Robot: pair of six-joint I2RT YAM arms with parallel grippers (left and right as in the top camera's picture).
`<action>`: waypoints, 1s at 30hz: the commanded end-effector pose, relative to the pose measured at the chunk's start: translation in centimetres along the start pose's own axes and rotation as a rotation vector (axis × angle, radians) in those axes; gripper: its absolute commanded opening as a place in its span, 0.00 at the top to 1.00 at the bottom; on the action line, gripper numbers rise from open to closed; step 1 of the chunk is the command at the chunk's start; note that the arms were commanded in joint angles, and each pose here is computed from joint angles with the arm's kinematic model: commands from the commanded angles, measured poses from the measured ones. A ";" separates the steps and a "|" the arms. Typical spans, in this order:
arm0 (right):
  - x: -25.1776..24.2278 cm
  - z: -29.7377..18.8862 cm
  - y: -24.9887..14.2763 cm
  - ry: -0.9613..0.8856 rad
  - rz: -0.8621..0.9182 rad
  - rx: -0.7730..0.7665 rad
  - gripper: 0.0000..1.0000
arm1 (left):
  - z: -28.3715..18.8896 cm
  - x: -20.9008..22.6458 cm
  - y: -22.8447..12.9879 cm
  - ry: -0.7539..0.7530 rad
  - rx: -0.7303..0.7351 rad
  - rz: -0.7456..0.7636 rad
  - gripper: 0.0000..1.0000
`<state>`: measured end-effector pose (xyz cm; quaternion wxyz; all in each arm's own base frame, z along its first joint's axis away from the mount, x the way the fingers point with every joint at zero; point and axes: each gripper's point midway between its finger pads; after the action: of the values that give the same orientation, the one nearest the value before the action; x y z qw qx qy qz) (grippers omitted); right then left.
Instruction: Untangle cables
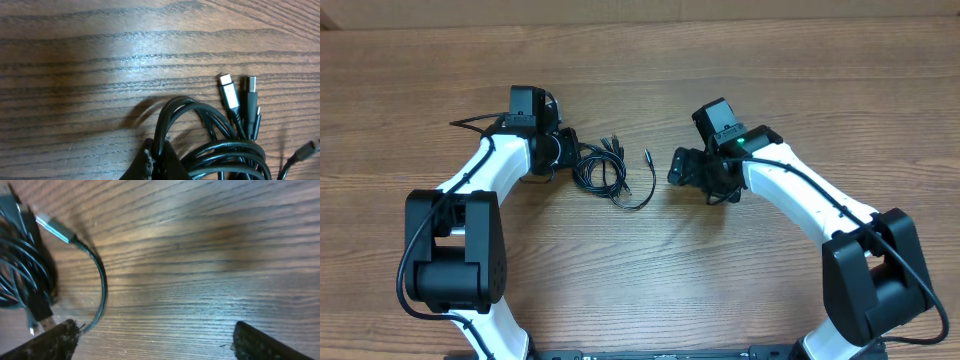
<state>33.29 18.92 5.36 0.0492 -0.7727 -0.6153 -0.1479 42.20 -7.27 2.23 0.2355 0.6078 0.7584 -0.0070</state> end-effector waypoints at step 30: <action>10.5 -0.9 -0.9 0.434 -0.341 -0.048 0.09 | -13.9 -13.9 -1.7 -0.535 -0.076 0.412 0.96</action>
<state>34.35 28.28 8.90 0.1318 -0.6079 -0.7124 -0.3250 38.63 -14.48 16.99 0.4129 0.7186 0.5567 -0.0563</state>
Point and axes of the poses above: each gripper's point midway between its finger pads, its own z axis out along the fingers, its own x axis along the line the jaws close on, y = z × x
